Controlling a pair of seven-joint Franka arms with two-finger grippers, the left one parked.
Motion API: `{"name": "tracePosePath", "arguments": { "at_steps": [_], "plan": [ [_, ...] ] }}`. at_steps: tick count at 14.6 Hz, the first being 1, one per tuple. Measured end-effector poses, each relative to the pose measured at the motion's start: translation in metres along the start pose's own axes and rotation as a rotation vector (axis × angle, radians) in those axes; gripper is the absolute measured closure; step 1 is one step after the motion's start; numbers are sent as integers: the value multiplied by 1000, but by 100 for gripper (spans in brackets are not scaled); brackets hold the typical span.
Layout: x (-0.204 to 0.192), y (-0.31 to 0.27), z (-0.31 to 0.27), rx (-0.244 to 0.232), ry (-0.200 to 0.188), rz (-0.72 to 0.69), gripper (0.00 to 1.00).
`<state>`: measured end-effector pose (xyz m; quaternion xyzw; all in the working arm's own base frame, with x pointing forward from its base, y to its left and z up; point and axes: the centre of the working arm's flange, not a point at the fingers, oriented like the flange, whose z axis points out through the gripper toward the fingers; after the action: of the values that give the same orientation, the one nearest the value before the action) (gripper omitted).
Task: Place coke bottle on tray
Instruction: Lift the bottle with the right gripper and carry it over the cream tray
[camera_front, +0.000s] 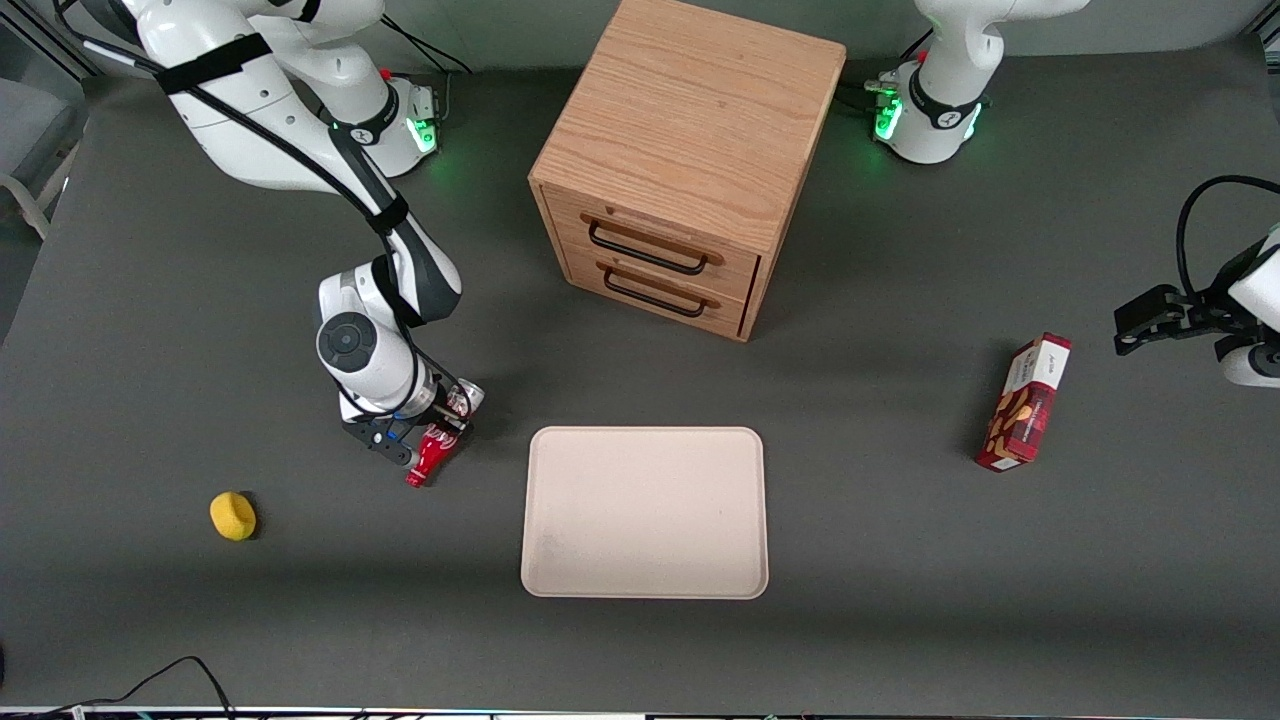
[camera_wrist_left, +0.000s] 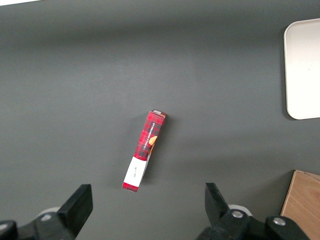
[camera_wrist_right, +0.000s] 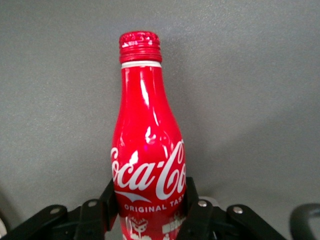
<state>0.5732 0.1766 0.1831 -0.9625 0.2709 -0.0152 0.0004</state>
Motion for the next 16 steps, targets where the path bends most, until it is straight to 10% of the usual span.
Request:
{"name": "tracePosePath", "arguments": {
  "at_steps": [5, 10, 16],
  "plan": [
    [7, -4, -44, -34, -8, -6, 46],
    [8, 1, -216, -96, -20, -28, 46],
    [19, -5, -373, -154, -117, -156, 46]
  ]
}}
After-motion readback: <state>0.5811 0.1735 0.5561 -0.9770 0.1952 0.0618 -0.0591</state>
